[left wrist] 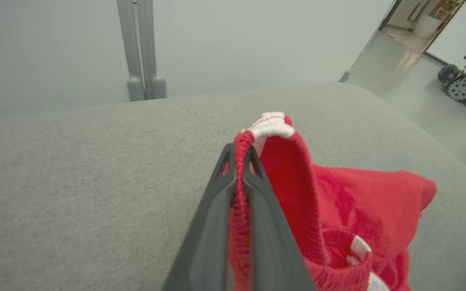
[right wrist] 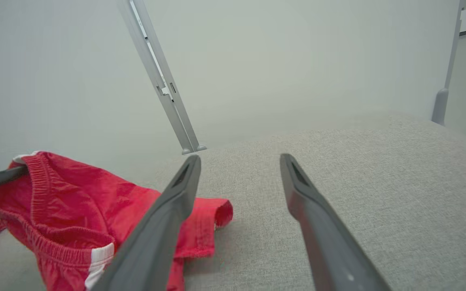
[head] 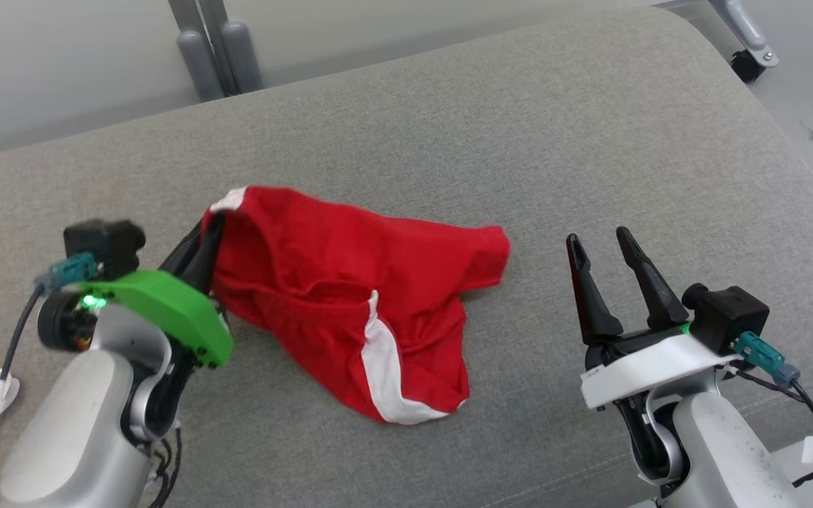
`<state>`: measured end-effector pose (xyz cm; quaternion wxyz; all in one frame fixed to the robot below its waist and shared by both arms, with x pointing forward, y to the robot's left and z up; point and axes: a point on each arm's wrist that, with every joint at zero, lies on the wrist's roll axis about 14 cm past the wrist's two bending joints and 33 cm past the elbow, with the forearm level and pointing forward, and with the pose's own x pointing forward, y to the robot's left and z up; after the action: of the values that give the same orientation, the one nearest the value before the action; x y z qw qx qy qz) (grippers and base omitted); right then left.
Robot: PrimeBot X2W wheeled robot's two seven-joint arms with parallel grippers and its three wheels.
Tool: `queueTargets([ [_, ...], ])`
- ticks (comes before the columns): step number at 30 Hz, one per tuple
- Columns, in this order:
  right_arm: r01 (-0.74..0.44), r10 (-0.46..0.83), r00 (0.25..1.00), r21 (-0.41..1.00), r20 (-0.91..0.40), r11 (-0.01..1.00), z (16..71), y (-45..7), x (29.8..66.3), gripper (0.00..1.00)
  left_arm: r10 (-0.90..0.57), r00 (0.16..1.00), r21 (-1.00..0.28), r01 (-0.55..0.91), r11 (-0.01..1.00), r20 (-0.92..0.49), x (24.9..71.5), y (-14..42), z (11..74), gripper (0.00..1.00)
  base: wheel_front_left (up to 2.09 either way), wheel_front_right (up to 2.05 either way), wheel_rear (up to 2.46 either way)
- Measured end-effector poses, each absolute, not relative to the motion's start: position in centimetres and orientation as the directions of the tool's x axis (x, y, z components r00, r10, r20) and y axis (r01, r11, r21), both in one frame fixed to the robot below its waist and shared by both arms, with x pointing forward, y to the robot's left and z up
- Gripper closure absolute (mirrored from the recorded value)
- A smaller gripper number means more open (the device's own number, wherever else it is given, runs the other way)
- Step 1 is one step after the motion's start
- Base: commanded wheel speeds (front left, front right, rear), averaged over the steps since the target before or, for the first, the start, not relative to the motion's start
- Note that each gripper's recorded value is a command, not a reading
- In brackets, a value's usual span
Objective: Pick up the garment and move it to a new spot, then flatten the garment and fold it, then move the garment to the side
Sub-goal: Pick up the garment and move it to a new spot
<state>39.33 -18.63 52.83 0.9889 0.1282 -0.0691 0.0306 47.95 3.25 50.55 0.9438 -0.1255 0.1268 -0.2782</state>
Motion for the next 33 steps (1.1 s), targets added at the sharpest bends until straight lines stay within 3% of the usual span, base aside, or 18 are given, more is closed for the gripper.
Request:
queueTargets([
  [6, -0.09, 0.062, 0.991, 0.242, 0.118, 0.966, 51.9, -18.3, 39.7, 0.0, -0.384, 0.889, -0.265, 0.319, 0.91, -0.248, 47.9, 8.7, 44.6, 1.0, 0.0, 0.0, 0.0],
  [7, -0.096, 0.069, 0.991, 0.241, 0.116, 0.966, 51.9, -18.1, 39.8, 0.0, -0.37, 0.892, -0.26, 0.304, 0.917, -0.262, 47.8, 9.2, 44.0, 0.56, 0.0, 0.0, 0.0],
  [8, -0.103, 0.078, 0.99, 0.238, 0.114, 0.966, 51.8, -17.9, 39.8, 0.0, -0.357, 0.89, -0.253, 0.29, 0.923, -0.283, 47.5, 9.6, 43.2, 0.0, 0.0, 0.0, 0.0],
  [15, -0.149, 0.125, 0.985, 0.225, 0.119, 0.963, 52.0, -16.7, 39.6, 0.0, -0.32, 0.92, -0.236, 0.266, 0.935, -0.227, 46.8, 10.8, 43.7, 0.0, 0.0, 0.0, 0.0],
  [24, -0.178, 0.147, 0.976, 0.21, 0.158, 0.961, 53.5, -16.4, 39.1, 0.0, -0.236, 0.971, -0.181, 0.224, 0.958, -0.047, 45.8, 13.3, 48.9, 0.0, 0.0, 0.0, 0.0],
  [33, -0.156, 0.124, 0.98, 0.214, 0.154, 0.964, 53.2, -17.2, 37.5, 0.0, -0.101, 0.991, -0.182, 0.114, 0.977, 0.083, 41.3, 15.5, 52.3, 0.0, 0.0, 0.0, 0.0],
])
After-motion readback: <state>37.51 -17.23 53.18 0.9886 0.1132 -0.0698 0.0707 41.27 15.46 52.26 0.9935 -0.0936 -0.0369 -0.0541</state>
